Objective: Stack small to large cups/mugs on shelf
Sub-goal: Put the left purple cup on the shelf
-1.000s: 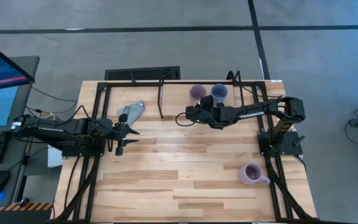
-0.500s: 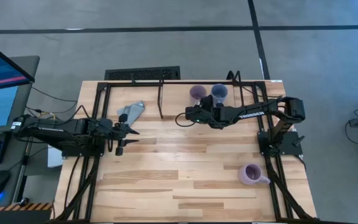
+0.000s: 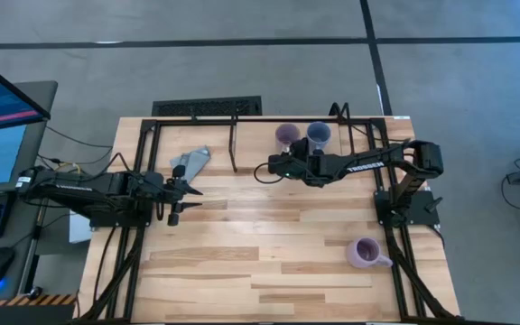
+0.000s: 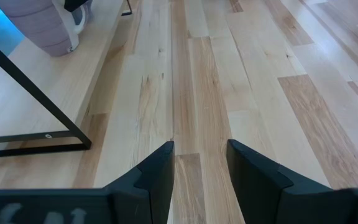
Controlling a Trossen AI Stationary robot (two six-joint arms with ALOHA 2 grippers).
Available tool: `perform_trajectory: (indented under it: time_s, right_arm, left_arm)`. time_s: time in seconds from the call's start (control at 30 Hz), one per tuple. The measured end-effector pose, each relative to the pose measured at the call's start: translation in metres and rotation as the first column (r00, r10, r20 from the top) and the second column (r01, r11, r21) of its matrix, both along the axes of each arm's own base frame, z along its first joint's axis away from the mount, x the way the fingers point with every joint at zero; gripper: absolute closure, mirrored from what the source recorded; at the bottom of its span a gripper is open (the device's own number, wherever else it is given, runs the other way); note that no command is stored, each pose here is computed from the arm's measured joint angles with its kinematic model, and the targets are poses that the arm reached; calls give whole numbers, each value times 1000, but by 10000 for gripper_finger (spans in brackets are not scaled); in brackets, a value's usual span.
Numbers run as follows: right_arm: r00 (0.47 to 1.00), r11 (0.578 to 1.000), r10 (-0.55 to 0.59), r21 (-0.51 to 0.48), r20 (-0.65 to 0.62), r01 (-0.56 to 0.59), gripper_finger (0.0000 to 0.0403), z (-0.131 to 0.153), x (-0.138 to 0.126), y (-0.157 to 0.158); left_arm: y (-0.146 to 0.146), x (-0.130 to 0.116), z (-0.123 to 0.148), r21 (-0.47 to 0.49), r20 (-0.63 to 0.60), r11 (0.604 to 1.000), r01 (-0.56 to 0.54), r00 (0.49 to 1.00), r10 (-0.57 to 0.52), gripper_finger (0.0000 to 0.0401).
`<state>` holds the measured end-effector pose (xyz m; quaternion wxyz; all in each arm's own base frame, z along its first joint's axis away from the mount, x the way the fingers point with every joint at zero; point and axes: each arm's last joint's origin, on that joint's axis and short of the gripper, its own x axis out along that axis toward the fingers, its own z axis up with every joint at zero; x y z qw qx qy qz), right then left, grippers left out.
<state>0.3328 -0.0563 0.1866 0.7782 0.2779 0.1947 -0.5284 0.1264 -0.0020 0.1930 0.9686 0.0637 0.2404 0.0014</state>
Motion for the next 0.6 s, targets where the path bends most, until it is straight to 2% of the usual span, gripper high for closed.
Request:
perform_trajectory:
  time_s: [0.6]
  right_arm:
    - [999, 999, 26, 25, -32, -26, 248, -2, -1, 2]
  left_arm:
    - [0, 0, 0, -4, 0, 1000, -2, 1000, 2, 262]
